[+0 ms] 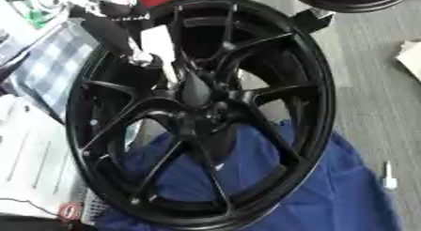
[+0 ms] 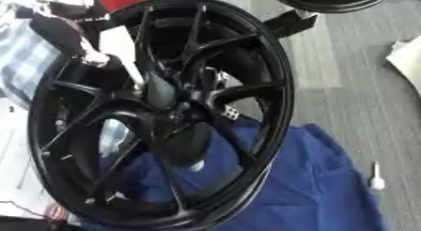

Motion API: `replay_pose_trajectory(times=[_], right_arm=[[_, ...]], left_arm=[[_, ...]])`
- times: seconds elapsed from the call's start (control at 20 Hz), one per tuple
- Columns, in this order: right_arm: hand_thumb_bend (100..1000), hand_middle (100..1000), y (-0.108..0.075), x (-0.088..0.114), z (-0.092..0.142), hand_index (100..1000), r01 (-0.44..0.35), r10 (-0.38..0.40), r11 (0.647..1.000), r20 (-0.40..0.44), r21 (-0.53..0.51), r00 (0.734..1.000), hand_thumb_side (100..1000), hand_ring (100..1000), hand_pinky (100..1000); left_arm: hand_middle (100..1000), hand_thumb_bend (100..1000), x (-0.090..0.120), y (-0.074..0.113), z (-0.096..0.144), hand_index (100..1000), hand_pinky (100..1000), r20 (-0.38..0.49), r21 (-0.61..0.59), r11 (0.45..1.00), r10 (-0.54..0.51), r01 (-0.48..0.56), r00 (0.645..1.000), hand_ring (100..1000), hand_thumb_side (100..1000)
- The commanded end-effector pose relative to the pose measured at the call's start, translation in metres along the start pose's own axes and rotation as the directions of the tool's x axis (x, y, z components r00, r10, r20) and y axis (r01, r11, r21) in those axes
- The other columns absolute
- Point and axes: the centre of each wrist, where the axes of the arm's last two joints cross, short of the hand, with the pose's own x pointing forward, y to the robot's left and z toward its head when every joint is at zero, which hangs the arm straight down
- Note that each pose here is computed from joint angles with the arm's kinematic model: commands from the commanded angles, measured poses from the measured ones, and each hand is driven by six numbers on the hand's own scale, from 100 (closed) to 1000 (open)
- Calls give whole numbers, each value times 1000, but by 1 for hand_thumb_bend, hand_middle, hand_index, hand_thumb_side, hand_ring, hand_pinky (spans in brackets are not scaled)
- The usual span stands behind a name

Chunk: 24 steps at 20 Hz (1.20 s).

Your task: Pull the pin out of the wheel hub.

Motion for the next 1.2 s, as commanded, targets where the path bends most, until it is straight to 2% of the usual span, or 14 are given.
replay_pose_trajectory(times=[0.05, 0.45, 0.65, 0.85, 1.0, 1.1, 1.15, 1.2], right_arm=[[100, 743, -7, 5, 1, 793, -28, 29, 999, 8, -14, 1000, 489, 772, 882], [100, 744, -8, 5, 1, 794, -30, 30, 999, 8, -17, 1000, 491, 772, 882], [100, 744, -8, 4, 2, 794, -31, 31, 999, 8, -19, 999, 490, 772, 883], [100, 744, -10, 5, 3, 794, -32, 32, 999, 8, -28, 999, 489, 772, 883], [100, 743, -11, 4, 4, 793, -33, 33, 999, 7, -33, 999, 486, 771, 883], [100, 743, -13, 4, 6, 793, -37, 38, 998, 5, -42, 999, 480, 771, 883], [100, 743, -14, 4, 7, 794, -41, 41, 998, 4, -50, 999, 492, 771, 883], [100, 743, -15, 4, 9, 793, -42, 43, 997, 3, -59, 999, 473, 771, 883]], left_arm=[[438, 408, 5, 15, 16, 558, 785, 0, 5, 999, 37, -37, 999, 626, 350], [398, 428, 10, 34, 32, 510, 772, 87, 97, 991, 85, -93, 993, 604, 314], [384, 427, 4, 45, 42, 495, 768, 103, 156, 979, 119, -134, 988, 598, 308], [378, 428, -7, 60, 63, 489, 766, 134, 226, 956, 158, -186, 978, 597, 314], [379, 430, -24, 69, 86, 490, 766, 147, 295, 928, 193, -229, 970, 596, 323], [380, 433, -43, 72, 99, 493, 764, 128, 339, 902, 237, -267, 963, 598, 334], [380, 269, -56, 73, 106, 494, 764, 110, 364, 886, 265, -287, 958, 598, 340], [381, 433, -70, 74, 114, 495, 765, 90, 391, 868, 296, -307, 951, 599, 338]])
